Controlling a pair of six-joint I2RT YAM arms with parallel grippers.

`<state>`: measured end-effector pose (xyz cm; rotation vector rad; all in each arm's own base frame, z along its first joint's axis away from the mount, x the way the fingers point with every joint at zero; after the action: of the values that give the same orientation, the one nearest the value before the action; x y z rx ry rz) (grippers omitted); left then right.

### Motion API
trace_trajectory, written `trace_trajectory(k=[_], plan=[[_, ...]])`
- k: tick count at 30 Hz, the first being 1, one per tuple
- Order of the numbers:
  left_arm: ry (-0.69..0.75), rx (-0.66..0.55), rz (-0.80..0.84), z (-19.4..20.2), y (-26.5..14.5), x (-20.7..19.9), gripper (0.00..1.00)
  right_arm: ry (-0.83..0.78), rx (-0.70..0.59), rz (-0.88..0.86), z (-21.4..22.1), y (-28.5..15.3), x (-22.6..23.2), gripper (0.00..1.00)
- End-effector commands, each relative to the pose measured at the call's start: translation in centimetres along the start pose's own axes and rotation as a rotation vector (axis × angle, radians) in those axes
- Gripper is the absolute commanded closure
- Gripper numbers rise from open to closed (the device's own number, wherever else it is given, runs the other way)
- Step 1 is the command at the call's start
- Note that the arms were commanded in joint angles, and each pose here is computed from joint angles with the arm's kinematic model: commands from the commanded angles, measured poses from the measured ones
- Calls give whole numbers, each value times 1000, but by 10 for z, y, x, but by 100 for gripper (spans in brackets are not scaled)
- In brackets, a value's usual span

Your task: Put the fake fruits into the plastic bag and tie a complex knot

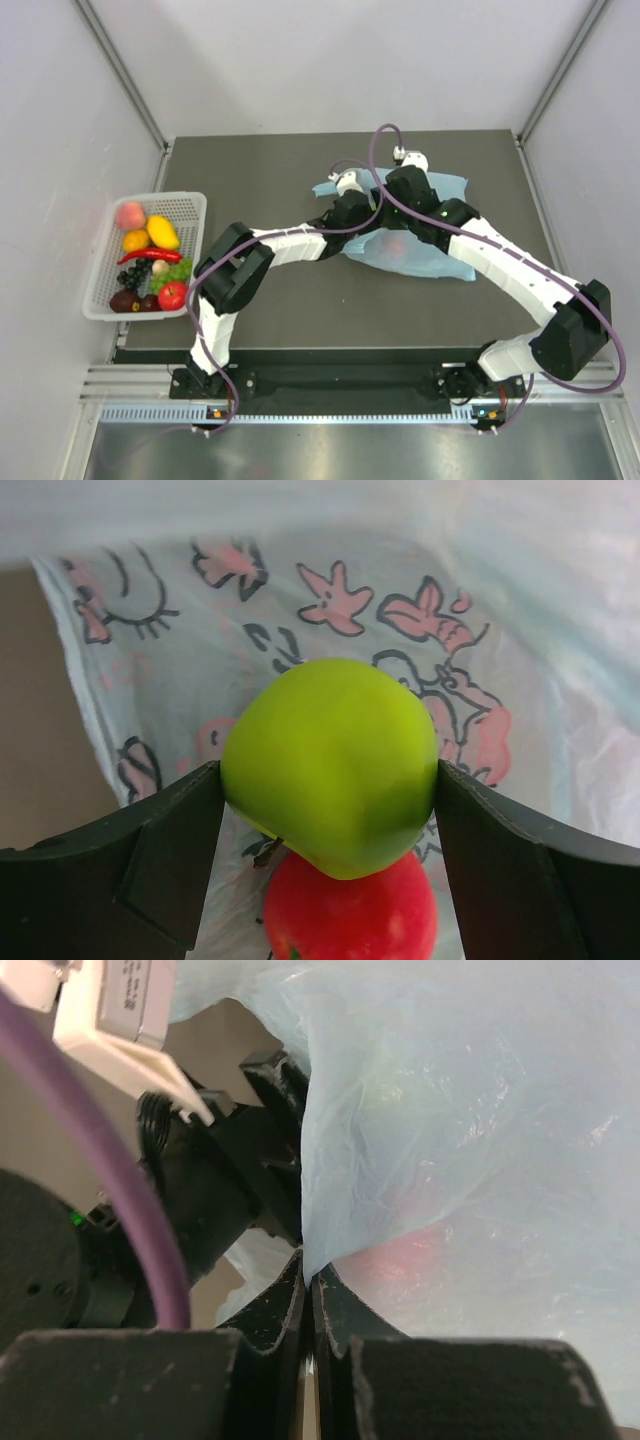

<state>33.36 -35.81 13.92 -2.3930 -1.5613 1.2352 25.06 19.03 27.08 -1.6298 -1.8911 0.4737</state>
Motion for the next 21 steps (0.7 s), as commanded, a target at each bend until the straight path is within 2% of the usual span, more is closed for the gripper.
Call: trace_trajectory(k=[1,3,4,12,16,17,21], plan=[[0,-96,105,-27,-5,-30,16,55,-83,-7,-19,-4,-3,100],[25,-86,86,-29,-10,-30,3,61,-83,0,-21,-4,-7,100],[34,-84,79,-30,-12,-30,1,62,-85,1,-21,-3,-8,100],[125,-61,3,-46,-45,-29,1,70,-83,22,-22,0,-21,100],[214,-7,-14,-53,-67,-29,1,72,-86,30,-23,0,-25,100],[247,40,-56,-50,-74,-23,1,72,-85,33,-23,1,-27,100],[297,66,-126,-60,-103,-18,1,75,-85,40,-23,2,-31,100]])
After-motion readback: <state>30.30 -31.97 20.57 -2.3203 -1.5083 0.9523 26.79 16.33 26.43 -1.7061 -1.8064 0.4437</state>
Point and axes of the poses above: each gripper's point midway between its finger pads, its own y axis out along the fingers, its own x axis along the line the jaws close on, z = x × y, the point moved 10 cm from there along -y, back along the fingers, and after that the axes turned 2 degrees about y, right-handed, at the moved point
